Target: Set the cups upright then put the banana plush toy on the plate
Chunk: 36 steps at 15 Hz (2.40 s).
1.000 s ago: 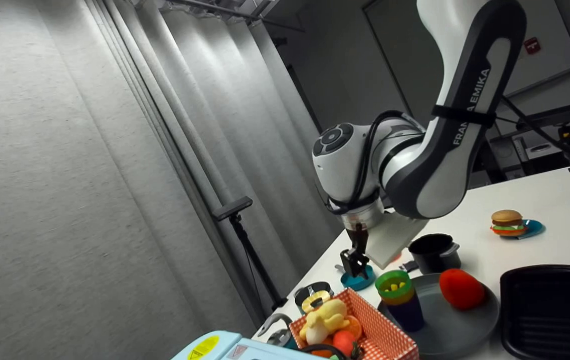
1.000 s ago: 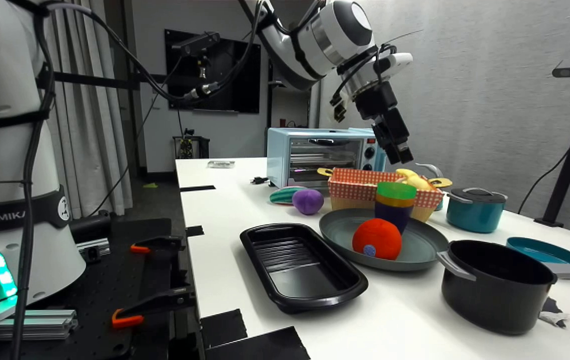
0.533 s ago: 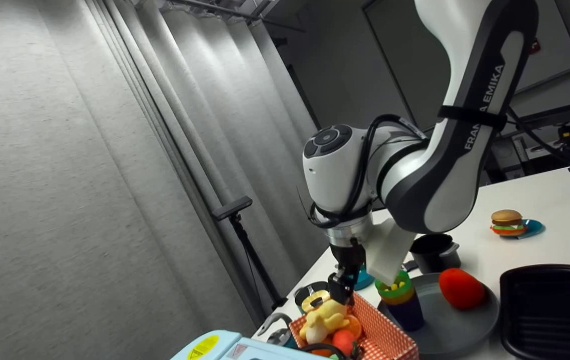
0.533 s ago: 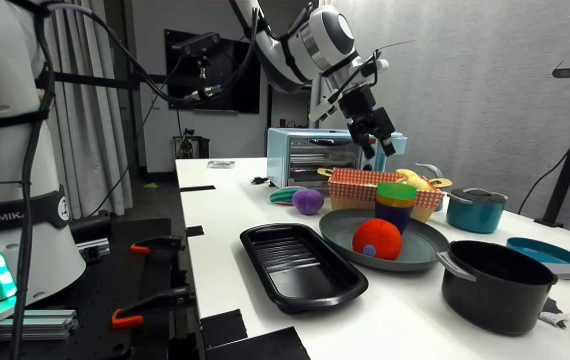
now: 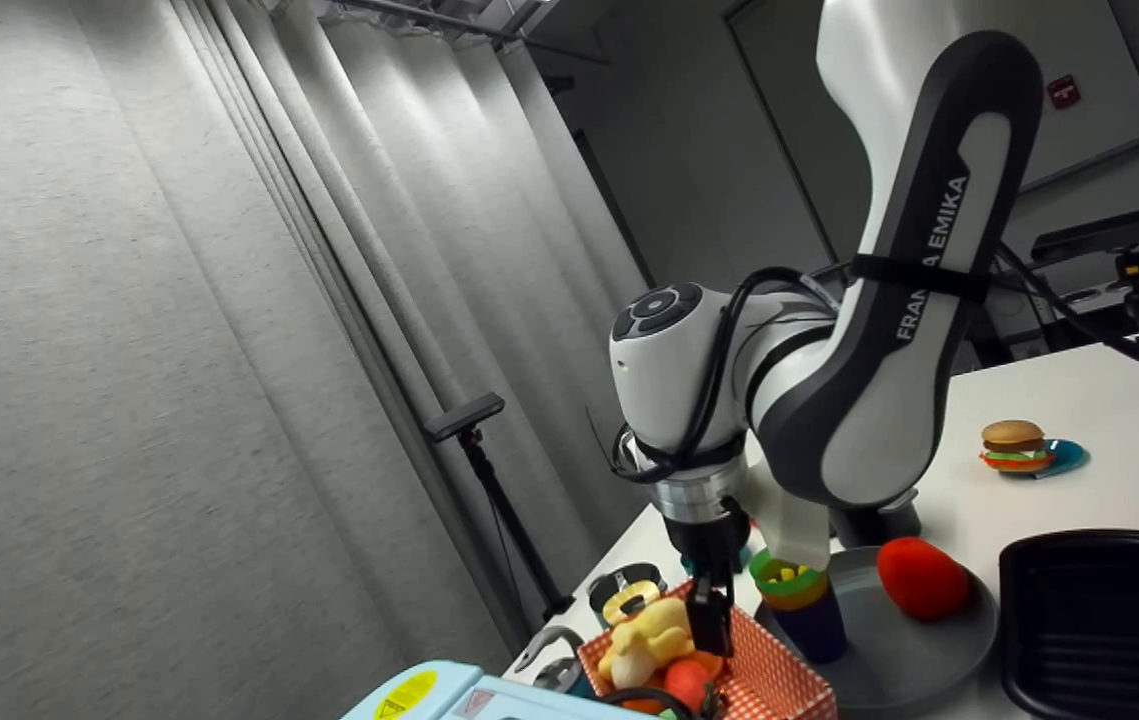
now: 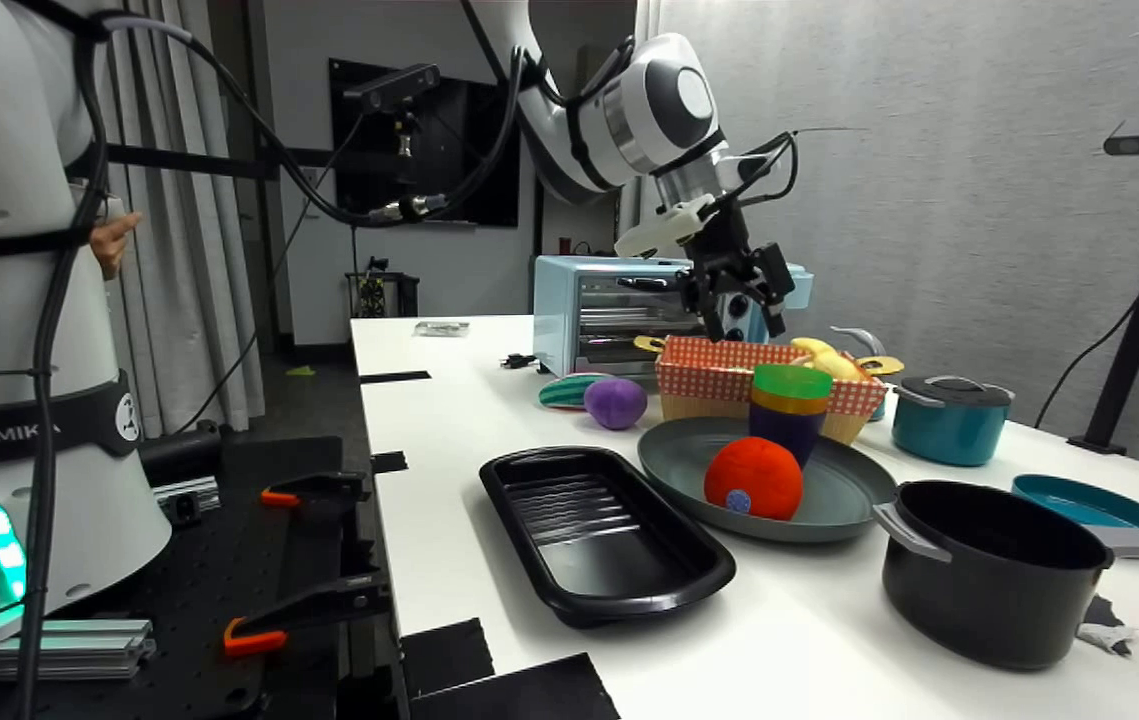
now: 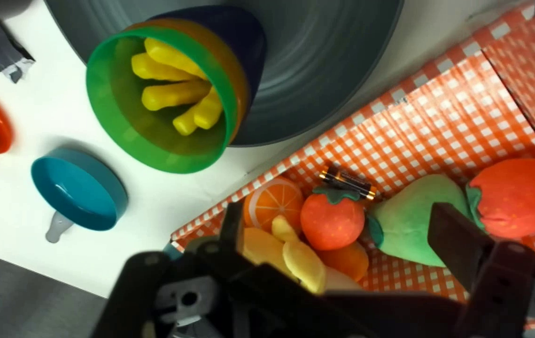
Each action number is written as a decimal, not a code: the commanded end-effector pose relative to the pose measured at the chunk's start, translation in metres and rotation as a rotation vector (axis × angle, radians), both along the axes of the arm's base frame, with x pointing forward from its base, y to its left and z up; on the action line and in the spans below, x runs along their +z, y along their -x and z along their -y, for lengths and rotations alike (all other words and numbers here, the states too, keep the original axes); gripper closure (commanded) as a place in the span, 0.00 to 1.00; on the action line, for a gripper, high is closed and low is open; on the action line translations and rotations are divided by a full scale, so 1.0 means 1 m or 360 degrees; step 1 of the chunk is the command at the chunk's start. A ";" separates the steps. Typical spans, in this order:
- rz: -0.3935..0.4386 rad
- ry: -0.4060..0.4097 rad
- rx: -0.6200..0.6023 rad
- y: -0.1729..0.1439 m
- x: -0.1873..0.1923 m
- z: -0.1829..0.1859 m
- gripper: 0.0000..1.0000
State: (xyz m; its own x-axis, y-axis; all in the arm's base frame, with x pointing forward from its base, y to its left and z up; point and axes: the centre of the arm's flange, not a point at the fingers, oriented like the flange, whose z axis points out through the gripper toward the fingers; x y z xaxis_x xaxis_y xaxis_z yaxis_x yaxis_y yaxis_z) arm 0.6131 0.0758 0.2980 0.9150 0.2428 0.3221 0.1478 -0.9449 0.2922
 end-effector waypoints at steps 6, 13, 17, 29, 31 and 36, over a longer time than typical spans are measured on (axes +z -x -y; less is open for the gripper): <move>-0.0043 0.0041 0.0155 -0.018 -0.005 0.005 0.00; -0.0043 0.0043 0.0159 -0.019 -0.005 0.005 0.00; -0.0028 0.0079 0.0151 -0.021 -0.006 0.007 0.00; 0.0076 0.0154 0.0202 -0.081 -0.018 0.008 0.00; 0.0060 0.0133 0.0197 -0.085 -0.027 0.005 0.00; 0.0019 0.0113 0.0146 -0.091 -0.048 -0.007 0.00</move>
